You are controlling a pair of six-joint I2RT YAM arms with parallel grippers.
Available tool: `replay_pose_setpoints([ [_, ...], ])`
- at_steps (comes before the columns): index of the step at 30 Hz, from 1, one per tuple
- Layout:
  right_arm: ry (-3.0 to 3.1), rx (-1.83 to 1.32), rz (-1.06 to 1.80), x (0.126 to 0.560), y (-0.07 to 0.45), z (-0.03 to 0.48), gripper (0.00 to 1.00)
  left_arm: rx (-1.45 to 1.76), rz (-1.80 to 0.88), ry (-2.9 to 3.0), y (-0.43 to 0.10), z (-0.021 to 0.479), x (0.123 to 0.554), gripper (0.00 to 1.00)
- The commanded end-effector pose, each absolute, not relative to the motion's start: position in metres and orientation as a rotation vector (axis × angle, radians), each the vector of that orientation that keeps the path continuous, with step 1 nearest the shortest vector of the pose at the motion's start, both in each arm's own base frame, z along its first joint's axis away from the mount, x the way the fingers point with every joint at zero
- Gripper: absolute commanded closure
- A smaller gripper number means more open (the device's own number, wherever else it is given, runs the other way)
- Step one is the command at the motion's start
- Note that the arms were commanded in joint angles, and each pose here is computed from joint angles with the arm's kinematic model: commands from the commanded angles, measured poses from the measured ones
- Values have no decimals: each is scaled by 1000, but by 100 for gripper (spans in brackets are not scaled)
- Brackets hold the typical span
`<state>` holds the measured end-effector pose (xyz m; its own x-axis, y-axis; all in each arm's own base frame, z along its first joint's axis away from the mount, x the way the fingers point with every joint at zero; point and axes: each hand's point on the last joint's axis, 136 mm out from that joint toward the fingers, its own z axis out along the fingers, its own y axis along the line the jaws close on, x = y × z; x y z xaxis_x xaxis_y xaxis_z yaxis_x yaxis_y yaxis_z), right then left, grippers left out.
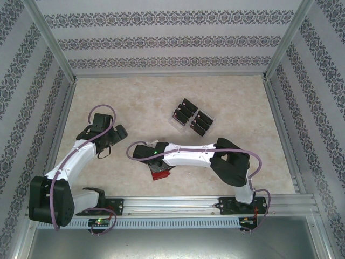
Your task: Put the credit cards into the card holder
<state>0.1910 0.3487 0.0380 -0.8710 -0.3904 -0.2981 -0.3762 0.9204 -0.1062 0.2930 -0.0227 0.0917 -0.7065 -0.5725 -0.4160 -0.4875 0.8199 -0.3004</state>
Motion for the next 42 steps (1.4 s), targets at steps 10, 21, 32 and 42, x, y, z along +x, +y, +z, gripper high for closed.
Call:
replay_pose_setpoints([
  [10,2790,-524,-166,192,335,21,70,-793,-272,2460,-23,100,296,0],
  [21,2791,-534,-41,190,341,36,100,-764,-322,2457,-29,112,297,0],
  [32,2768,-335,561,203,364,70,100,-589,-522,2570,-80,109,282,0],
  [42,2789,-271,471,213,359,58,100,-432,-608,2614,-130,97,265,0],
])
